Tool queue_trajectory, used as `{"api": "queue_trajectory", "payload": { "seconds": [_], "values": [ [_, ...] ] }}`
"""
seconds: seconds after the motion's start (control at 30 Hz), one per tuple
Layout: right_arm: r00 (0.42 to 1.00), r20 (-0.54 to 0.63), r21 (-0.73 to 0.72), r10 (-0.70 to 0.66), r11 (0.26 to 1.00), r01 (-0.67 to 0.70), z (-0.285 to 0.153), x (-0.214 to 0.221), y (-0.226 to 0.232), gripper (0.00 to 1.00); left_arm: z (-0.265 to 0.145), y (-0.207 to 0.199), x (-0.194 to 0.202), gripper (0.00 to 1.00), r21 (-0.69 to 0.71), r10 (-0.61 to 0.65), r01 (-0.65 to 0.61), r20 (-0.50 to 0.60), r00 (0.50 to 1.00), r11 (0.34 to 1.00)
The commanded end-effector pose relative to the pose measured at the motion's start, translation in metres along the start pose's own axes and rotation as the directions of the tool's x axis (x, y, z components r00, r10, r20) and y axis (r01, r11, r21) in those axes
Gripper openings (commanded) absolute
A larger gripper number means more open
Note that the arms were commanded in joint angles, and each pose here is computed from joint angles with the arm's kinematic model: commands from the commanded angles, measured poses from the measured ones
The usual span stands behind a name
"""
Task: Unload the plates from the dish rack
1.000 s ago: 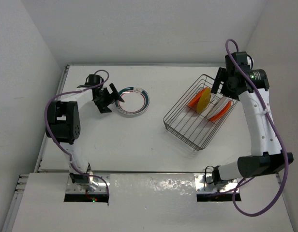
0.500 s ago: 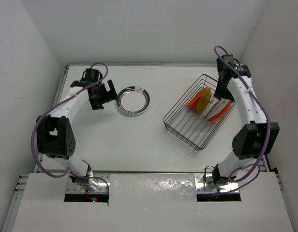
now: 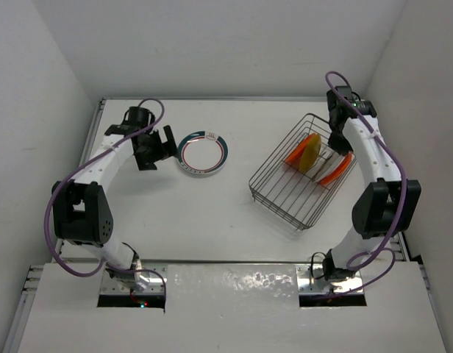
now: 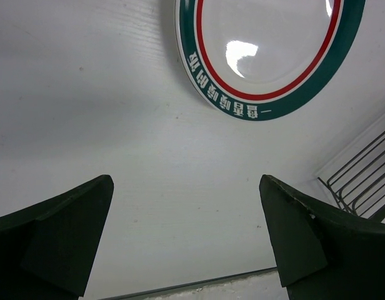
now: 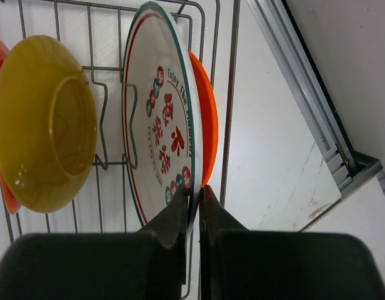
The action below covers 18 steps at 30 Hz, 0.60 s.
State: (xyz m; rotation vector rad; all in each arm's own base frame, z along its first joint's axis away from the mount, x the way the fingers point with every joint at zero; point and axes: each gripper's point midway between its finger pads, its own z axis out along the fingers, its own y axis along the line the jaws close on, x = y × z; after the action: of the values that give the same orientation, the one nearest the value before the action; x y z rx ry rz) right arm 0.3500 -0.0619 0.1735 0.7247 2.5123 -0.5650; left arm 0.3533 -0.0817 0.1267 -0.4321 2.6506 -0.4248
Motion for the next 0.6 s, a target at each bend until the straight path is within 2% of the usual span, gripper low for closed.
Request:
{"api": "queue_trajectory", "payload": {
  "seconds": [0.0, 0.37, 0.5, 0.53, 0.57],
  "values": [
    [0.997, 0.063, 0.0, 0.039, 0.999, -0.04, -0.021, -0.02, -0.009, 0.0, -0.014, -0.016, -0.014, 1.0, 0.042, 0.03, -0.032, 0.046, 0.999, 0.999],
    [0.962, 0.243, -0.031, 0.123, 0.992, -0.119, -0.106, -0.08, -0.049, 0.0, -0.03, -0.038, -0.04, 1.0, 0.106, 0.007, -0.018, 0.105, 0.994, 0.994],
    [0.935, 0.316, -0.097, 0.158, 0.986, -0.134, -0.141, -0.099, -0.06, 0.0, -0.045, -0.07, -0.047, 1.0, 0.257, 0.03, -0.063, 0.127, 0.991, 0.964],
    [0.925, 0.34, -0.149, 0.169, 0.981, -0.124, -0.147, -0.106, -0.054, 0.0, -0.057, -0.098, -0.05, 1.0, 0.397, 0.059, -0.112, 0.145, 0.988, 0.911],
    [0.917, 0.354, -0.212, 0.182, 0.971, -0.111, -0.153, -0.108, -0.046, 0.0, -0.064, -0.112, -0.049, 1.0, 0.462, 0.059, -0.122, 0.147, 0.987, 0.878]
  ]
}}
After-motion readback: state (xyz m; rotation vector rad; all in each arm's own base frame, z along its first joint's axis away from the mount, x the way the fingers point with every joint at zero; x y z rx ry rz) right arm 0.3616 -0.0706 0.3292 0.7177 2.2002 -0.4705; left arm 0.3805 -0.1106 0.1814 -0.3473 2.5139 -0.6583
